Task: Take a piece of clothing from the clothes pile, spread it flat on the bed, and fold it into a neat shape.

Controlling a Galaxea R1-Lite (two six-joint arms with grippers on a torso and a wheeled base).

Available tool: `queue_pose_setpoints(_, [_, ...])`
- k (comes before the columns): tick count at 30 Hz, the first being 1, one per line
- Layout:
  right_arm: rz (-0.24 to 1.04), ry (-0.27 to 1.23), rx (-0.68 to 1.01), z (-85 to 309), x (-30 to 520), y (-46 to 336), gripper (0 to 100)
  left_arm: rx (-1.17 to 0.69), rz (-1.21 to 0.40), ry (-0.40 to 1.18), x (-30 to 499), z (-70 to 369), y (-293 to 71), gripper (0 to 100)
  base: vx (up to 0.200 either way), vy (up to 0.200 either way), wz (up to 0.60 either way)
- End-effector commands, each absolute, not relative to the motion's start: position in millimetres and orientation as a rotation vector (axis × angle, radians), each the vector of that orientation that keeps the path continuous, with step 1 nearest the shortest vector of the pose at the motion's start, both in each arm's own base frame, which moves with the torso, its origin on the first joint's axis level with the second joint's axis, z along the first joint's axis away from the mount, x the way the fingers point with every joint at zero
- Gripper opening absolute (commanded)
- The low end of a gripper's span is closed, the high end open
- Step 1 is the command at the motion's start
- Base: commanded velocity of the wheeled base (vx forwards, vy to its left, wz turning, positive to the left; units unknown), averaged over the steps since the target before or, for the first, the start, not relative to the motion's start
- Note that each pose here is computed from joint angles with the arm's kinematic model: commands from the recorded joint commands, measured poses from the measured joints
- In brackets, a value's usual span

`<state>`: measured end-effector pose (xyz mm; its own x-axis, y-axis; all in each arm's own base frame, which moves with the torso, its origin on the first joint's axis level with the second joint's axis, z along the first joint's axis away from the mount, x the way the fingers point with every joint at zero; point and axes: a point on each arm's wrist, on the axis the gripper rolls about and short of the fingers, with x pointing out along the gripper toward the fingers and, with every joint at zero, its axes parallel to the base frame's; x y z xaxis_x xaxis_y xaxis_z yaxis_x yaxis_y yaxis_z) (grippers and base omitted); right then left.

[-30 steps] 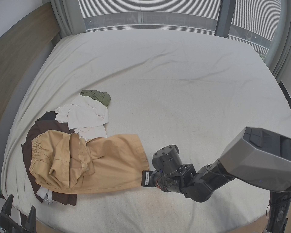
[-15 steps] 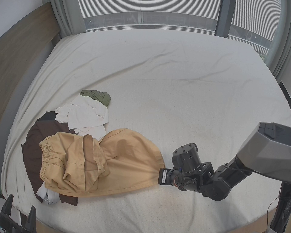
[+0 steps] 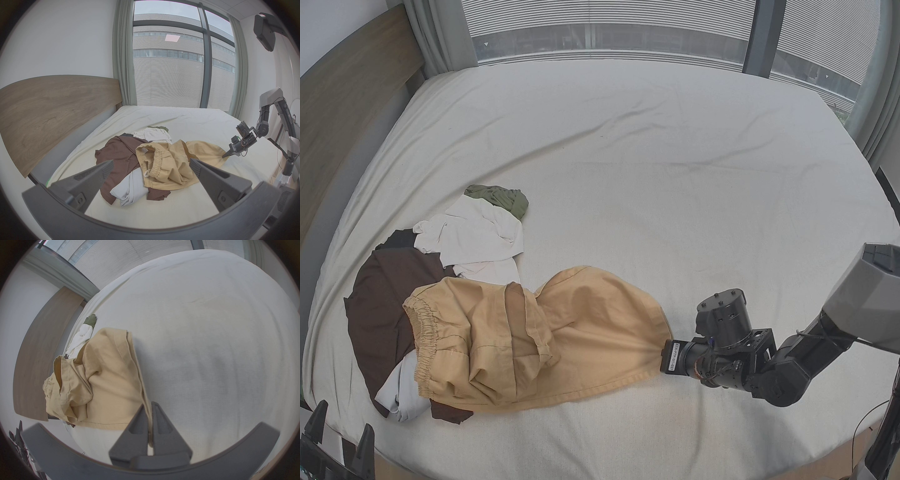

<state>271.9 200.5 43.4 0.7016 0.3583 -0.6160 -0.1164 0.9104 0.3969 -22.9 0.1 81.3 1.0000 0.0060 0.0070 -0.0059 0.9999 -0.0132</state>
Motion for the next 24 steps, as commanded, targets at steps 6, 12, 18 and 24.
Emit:
queue_pose_setpoints(6, [0.236, 0.725, 0.364, 41.9, 265.4, 176.7, 0, -0.012, 0.006, -0.006, -22.8, 76.1, 0.1, 100, 0.000, 0.000, 0.00])
queue_pose_setpoints(12, [0.228, 0.706, 0.356, 45.9, 260.1, 163.5, 0, -0.012, 0.006, -0.006, -22.8, 76.1, 0.1, 100, 0.000, 0.000, 0.00])
queue_pose_setpoints(18, [0.213, 0.702, 0.364, 51.4, 251.3, 151.5, 0, -0.012, 0.005, -0.006, -22.8, 76.1, 0.0, 100, 0.000, 0.000, 0.00])
queue_pose_setpoints(24, [0.190, 0.707, 0.371, 49.5, 244.0, 139.9, 0, -0.012, 0.005, -0.006, -22.8, 76.1, 0.0, 100, 0.000, 0.000, 0.00])
